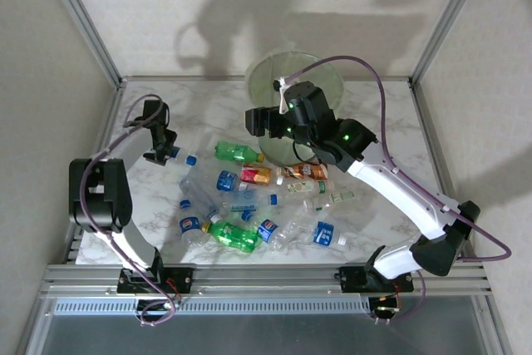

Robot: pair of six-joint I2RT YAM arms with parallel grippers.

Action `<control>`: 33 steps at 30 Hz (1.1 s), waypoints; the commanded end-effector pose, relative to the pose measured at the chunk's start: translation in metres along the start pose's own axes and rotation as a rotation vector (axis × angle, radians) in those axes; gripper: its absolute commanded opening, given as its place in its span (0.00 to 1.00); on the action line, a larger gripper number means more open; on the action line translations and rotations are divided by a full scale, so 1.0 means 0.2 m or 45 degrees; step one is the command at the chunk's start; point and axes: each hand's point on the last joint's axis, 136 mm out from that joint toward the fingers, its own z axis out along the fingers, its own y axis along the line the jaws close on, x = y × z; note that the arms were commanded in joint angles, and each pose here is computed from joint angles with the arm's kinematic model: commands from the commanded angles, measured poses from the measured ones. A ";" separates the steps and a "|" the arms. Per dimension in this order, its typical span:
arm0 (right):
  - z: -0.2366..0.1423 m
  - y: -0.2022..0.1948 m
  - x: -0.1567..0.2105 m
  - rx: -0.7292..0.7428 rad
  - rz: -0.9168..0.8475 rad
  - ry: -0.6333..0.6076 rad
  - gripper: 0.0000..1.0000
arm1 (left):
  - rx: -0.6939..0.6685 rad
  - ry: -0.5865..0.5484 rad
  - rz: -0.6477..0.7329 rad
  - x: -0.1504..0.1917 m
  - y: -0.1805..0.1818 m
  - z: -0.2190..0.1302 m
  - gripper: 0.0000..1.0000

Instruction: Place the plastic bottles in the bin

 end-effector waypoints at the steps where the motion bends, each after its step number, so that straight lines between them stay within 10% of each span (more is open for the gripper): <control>1: -0.06 0.06 -0.06 -0.061 0.022 -0.031 0.86 | 0.049 -0.054 0.068 -0.03 -0.06 -0.16 0.57; 20: -0.04 0.06 -0.02 -0.076 0.071 -0.027 0.86 | -0.199 -0.064 0.135 -0.14 0.05 0.17 0.89; 33: -0.03 0.03 -0.05 -0.025 0.042 -0.053 0.86 | -0.240 -0.078 0.140 -0.17 0.03 0.27 0.69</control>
